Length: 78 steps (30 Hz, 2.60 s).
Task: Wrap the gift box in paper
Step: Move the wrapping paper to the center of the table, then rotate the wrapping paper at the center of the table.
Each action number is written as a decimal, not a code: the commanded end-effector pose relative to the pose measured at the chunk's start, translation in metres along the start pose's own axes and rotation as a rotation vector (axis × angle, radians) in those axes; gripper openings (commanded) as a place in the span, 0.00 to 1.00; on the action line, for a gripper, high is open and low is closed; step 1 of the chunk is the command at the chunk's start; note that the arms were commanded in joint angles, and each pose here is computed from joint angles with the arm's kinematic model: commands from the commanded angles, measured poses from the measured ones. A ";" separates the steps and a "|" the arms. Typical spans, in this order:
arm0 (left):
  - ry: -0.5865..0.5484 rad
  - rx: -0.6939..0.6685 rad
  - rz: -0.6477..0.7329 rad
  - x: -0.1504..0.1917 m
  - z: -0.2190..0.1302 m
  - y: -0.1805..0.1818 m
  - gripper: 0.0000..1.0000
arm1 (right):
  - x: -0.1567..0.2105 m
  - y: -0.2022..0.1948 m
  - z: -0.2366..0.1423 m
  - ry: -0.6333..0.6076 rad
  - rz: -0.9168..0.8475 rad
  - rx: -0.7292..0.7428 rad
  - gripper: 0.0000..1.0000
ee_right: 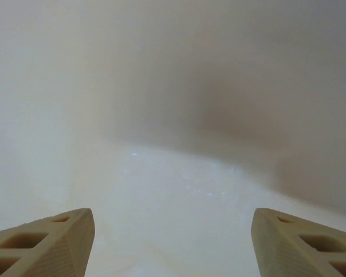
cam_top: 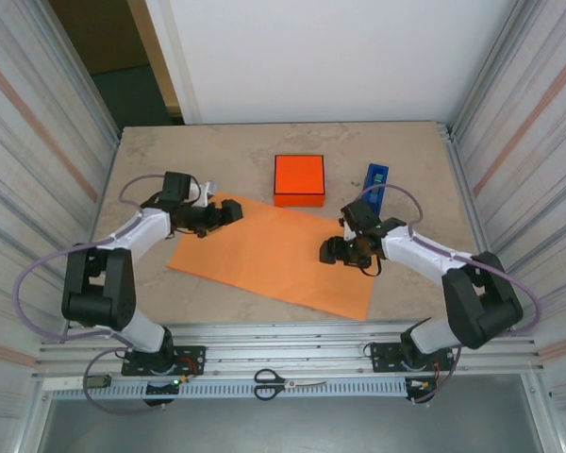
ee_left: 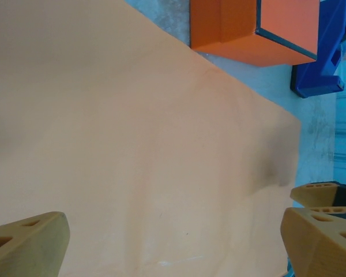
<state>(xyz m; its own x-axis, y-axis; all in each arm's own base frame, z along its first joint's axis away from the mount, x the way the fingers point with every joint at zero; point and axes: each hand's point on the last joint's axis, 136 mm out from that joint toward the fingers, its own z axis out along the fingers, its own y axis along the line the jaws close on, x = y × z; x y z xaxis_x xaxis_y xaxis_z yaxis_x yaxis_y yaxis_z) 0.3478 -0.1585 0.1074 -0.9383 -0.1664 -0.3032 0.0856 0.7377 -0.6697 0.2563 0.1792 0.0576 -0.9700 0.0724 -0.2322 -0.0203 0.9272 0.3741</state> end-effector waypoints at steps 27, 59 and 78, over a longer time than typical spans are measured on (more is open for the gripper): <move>0.139 -0.309 -0.285 0.123 -0.014 0.077 0.92 | -0.021 -0.033 0.023 0.063 0.199 -0.084 0.72; 0.040 -0.115 -0.289 0.065 -0.005 0.055 0.90 | -0.038 -0.003 0.031 0.039 0.067 -0.053 0.72; -0.120 -0.027 -0.101 0.019 -0.036 0.001 0.99 | -0.110 0.033 0.000 -0.162 0.045 -0.151 0.82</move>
<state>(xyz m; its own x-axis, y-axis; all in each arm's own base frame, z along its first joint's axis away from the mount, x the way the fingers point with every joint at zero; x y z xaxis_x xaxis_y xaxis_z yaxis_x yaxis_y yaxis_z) 0.2881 -0.1227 0.0801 -0.9166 -0.3569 -0.1801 -0.1660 0.7496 -0.6407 0.3251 0.1956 0.0517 -0.9700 0.1145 -0.2143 -0.0001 0.8819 0.4714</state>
